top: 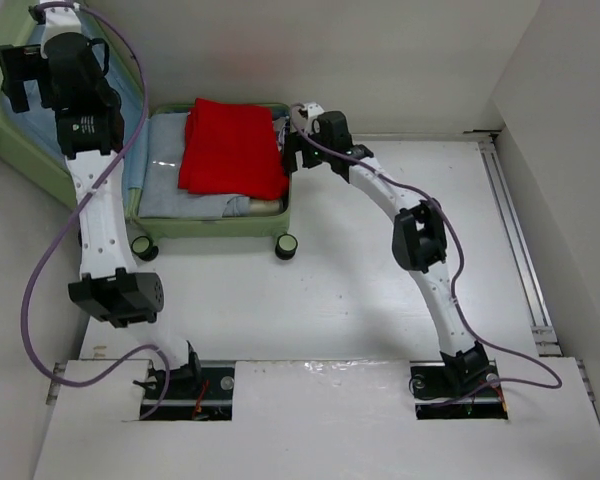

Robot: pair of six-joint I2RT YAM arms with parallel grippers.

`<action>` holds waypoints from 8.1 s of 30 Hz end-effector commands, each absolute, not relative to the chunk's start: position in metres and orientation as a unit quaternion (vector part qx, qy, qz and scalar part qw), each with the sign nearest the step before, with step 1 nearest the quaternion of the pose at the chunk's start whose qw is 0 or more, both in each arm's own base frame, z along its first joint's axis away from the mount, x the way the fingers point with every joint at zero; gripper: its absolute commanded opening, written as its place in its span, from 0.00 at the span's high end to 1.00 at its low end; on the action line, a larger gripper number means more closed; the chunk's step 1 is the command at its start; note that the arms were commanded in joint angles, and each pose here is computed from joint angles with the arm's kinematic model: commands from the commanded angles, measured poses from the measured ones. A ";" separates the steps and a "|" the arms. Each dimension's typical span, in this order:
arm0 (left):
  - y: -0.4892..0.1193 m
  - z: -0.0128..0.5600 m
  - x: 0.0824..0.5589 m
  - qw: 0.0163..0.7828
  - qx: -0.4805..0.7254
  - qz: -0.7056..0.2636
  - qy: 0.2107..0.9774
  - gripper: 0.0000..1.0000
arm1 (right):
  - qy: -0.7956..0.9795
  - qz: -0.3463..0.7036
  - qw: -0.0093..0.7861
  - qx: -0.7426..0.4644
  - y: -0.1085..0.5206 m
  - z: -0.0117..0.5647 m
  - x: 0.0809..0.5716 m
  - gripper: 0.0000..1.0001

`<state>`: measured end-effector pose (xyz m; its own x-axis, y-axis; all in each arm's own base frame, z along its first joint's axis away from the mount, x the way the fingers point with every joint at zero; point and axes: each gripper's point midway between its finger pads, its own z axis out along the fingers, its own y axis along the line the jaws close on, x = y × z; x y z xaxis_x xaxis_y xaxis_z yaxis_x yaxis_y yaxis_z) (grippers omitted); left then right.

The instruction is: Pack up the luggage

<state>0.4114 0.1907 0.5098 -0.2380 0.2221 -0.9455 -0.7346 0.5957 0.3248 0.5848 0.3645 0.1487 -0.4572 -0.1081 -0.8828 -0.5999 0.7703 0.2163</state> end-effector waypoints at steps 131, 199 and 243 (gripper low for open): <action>0.150 0.198 0.340 0.440 -0.025 0.103 0.892 0.64 | 0.807 0.195 0.441 -0.340 0.437 0.223 0.352 0.03; 0.182 0.127 0.349 0.652 0.173 0.009 0.739 0.42 | 0.818 0.177 0.464 -0.291 0.421 0.215 0.368 1.00; 0.140 0.107 0.402 0.565 0.489 -0.155 0.646 0.46 | 0.788 0.233 0.481 -0.307 0.400 0.242 0.408 1.00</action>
